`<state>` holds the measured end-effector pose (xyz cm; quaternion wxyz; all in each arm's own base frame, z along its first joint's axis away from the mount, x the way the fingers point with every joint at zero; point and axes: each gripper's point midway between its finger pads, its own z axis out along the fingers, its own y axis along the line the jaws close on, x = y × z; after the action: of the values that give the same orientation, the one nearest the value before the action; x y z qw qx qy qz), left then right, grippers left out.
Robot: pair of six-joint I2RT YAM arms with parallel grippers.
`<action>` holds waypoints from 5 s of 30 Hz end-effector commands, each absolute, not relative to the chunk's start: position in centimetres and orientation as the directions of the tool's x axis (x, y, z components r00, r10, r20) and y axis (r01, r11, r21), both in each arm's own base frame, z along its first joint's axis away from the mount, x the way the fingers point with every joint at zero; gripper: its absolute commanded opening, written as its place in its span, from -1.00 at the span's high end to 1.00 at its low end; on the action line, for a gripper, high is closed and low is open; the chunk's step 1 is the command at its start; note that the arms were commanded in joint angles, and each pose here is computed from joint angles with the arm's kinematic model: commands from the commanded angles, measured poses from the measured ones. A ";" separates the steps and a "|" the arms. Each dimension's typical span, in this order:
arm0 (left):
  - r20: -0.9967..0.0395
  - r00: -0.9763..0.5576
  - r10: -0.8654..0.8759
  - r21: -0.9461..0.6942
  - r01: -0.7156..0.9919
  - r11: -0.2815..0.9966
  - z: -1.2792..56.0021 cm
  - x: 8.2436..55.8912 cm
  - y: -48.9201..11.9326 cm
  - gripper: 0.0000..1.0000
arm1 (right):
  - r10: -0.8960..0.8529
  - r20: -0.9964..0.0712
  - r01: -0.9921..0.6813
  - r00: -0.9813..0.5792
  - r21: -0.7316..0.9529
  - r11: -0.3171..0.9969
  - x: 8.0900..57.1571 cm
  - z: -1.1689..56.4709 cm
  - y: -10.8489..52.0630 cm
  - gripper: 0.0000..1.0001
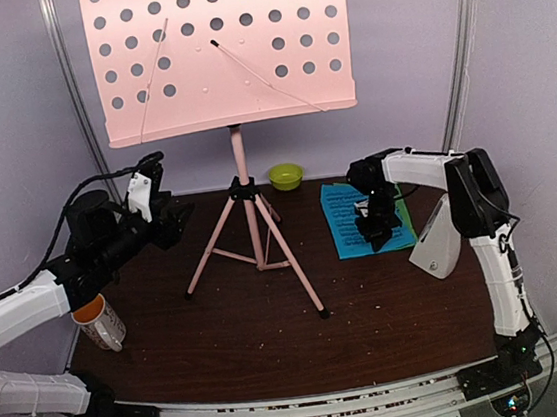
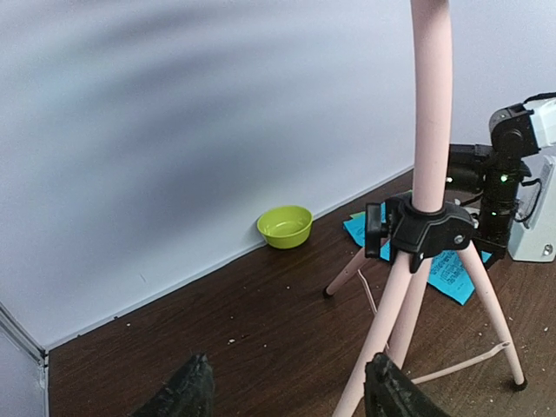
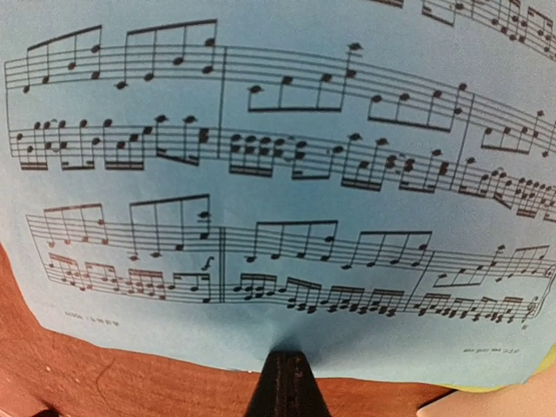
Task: Set up the instrument practice props
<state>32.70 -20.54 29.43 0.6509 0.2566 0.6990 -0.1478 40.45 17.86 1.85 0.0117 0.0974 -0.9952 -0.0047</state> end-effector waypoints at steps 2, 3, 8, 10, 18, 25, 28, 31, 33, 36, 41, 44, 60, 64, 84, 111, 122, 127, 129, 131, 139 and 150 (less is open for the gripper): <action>-0.992 0.026 0.124 0.118 0.548 0.828 30.8 32.6 -20.4 -0.22 | -0.252 0.150 -0.240 -0.956 0.092 0.966 32.9 -1.8 19.5 1.00; -0.992 0.027 0.124 0.118 0.547 0.829 30.8 32.6 -20.4 -0.22 | -0.265 0.145 -0.251 -0.953 0.109 0.962 32.0 -1.9 20.0 1.00; -0.991 0.026 0.132 0.124 0.547 0.828 30.8 32.6 -20.3 -0.22 | -0.358 0.143 -0.337 -0.923 0.153 0.929 27.6 -2.3 22.2 1.00; -0.990 0.022 0.137 0.127 0.543 0.830 30.6 32.7 -20.3 -0.22 | -0.376 0.124 -0.351 -0.918 0.183 0.918 26.4 -2.0 22.9 1.00; -0.989 -0.002 0.151 0.124 0.556 0.822 29.9 33.0 -20.7 -0.22 | -0.270 -0.229 -0.328 -0.935 0.274 0.904 31.3 6.7 25.5 0.67; -0.989 -0.016 0.147 0.112 0.566 0.817 30.0 33.1 -21.0 -0.23 | -0.103 -0.406 -0.244 -0.908 0.312 0.918 34.2 10.6 24.5 0.12; -0.990 -0.017 0.142 0.108 0.567 0.816 30.1 33.1 -21.0 -0.23 | 0.012 -0.450 -0.144 -0.893 0.312 0.939 34.1 10.4 22.0 0.01; -0.990 -0.021 0.143 0.106 0.566 0.817 30.1 33.3 -21.1 -0.23 | 0.152 -0.509 -0.044 -0.848 0.353 0.935 33.7 10.2 20.0 -0.09; -0.988 -0.028 0.150 0.108 0.568 0.816 29.9 33.5 -21.3 -0.23 | 0.249 -0.545 0.010 -0.801 0.403 0.915 33.4 10.1 19.1 -0.24; -0.987 -0.036 0.158 0.110 0.570 0.814 29.8 33.7 -21.4 -0.23 | 0.303 -0.583 0.072 -0.754 0.385 0.920 32.8 8.8 16.9 -0.41; -0.986 -0.039 0.163 0.111 0.573 0.812 29.7 33.7 -21.5 -0.23 | 0.297 -0.552 0.093 -0.779 0.366 0.926 33.1 6.1 16.2 -0.46; -0.986 -0.040 0.163 0.111 0.573 0.812 29.8 33.7 -21.5 -0.23 | 0.323 -0.529 0.112 -0.785 0.391 0.913 33.8 5.1 16.1 -0.46; -0.987 -0.033 0.160 0.112 0.572 0.813 30.0 33.7 -21.5 -0.23 | 0.319 -0.430 0.091 -0.844 0.472 0.877 34.7 3.1 18.4 -0.23; -0.987 -0.028 0.161 0.117 0.570 0.814 29.9 33.7 -21.5 -0.23 | 0.334 -0.422 0.081 -0.842 0.515 0.853 34.5 3.8 19.0 -0.05; -0.986 -0.027 0.164 0.120 0.567 0.815 29.8 33.4 -21.2 -0.23 | 0.366 -0.422 0.144 -0.829 0.471 0.870 33.7 2.9 17.0 -0.07; -0.987 -0.013 0.159 0.124 0.562 0.818 29.7 33.4 -21.1 -0.24 | 0.419 -0.171 0.127 -0.892 0.794 0.594 32.1 3.1 23.1 0.32; -0.988 -0.008 0.156 0.125 0.561 0.818 29.8 33.2 -21.0 -0.24 | 0.448 -0.097 0.211 -0.889 0.782 0.587 29.6 0.4 22.3 0.27; -0.988 -0.010 0.155 0.123 0.561 0.819 29.7 33.3 -21.0 -0.24 | 0.421 -0.075 0.165 -0.904 0.846 0.507 30.0 2.1 25.4 0.39; -0.988 -0.010 0.155 0.123 0.561 0.818 29.7 33.3 -21.0 -0.24 | 0.421 -0.076 0.153 -0.904 0.861 0.484 30.3 2.9 26.1 0.43; -0.988 -0.008 0.156 0.125 0.559 0.820 29.8 33.3 -20.9 -0.24 | 0.422 -0.078 0.142 -0.903 0.874 0.465 30.6 3.5 26.6 0.46; -0.988 -0.004 0.154 0.126 0.559 0.819 29.8 33.3 -21.0 -0.24 | 0.440 -0.064 0.140 -0.896 0.899 0.414 31.3 4.2 27.7 0.41; -0.995 -0.099 -0.032 -0.082 0.566 0.820 27.0 28.9 -19.4 -0.15 | 0.451 -0.076 0.170 -0.889 0.860 0.480 31.4 2.8 27.3 0.46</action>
<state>30.98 -20.00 27.25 0.6355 0.2396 0.7121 -0.1780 31.02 27.42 3.23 -0.1386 -0.1812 -0.8408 -0.4909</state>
